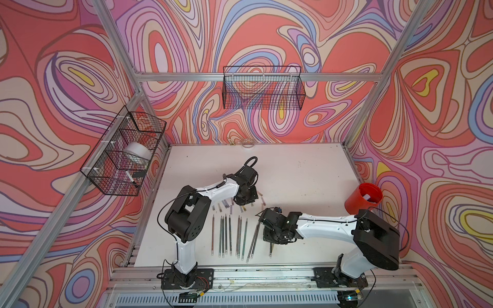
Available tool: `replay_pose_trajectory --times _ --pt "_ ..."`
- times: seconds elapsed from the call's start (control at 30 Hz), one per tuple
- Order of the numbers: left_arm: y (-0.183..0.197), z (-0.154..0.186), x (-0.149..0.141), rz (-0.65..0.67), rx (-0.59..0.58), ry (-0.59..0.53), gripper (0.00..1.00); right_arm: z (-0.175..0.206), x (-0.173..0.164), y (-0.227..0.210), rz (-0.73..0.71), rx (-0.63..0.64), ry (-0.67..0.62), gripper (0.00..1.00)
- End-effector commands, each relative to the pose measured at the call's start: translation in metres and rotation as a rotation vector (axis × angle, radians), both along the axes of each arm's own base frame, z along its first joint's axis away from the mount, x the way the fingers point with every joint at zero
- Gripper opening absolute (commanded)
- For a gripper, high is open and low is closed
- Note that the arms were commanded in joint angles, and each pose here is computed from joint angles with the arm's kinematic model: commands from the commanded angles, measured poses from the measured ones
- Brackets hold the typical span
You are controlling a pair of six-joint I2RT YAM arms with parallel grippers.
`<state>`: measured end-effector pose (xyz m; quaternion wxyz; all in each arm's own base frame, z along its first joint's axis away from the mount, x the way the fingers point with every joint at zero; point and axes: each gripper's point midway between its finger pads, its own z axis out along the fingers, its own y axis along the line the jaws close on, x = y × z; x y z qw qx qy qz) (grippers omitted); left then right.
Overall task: Remove the protective cover of the pencils
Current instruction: Place the pencil at the center of the board.
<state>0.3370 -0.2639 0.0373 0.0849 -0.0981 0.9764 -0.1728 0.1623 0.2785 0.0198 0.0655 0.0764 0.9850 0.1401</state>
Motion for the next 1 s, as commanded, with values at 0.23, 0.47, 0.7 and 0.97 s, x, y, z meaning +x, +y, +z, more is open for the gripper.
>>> replay_pose_trajectory --times 0.23,0.47,0.7,0.97 --pt "-0.005 -0.016 -0.007 -0.007 0.043 0.074 0.19 -0.005 -0.001 0.006 0.004 -0.003 0.023 0.07" --pt "-0.003 -0.019 -0.009 -0.004 0.051 0.083 0.22 -0.013 -0.002 0.008 0.018 -0.034 0.051 0.07" --pt "-0.005 -0.016 -0.008 -0.006 0.042 0.079 0.22 -0.018 -0.004 0.009 0.019 -0.044 0.069 0.12" --pt "-0.006 -0.009 -0.007 -0.006 0.035 0.067 0.22 -0.021 -0.004 0.009 0.016 -0.062 0.078 0.18"
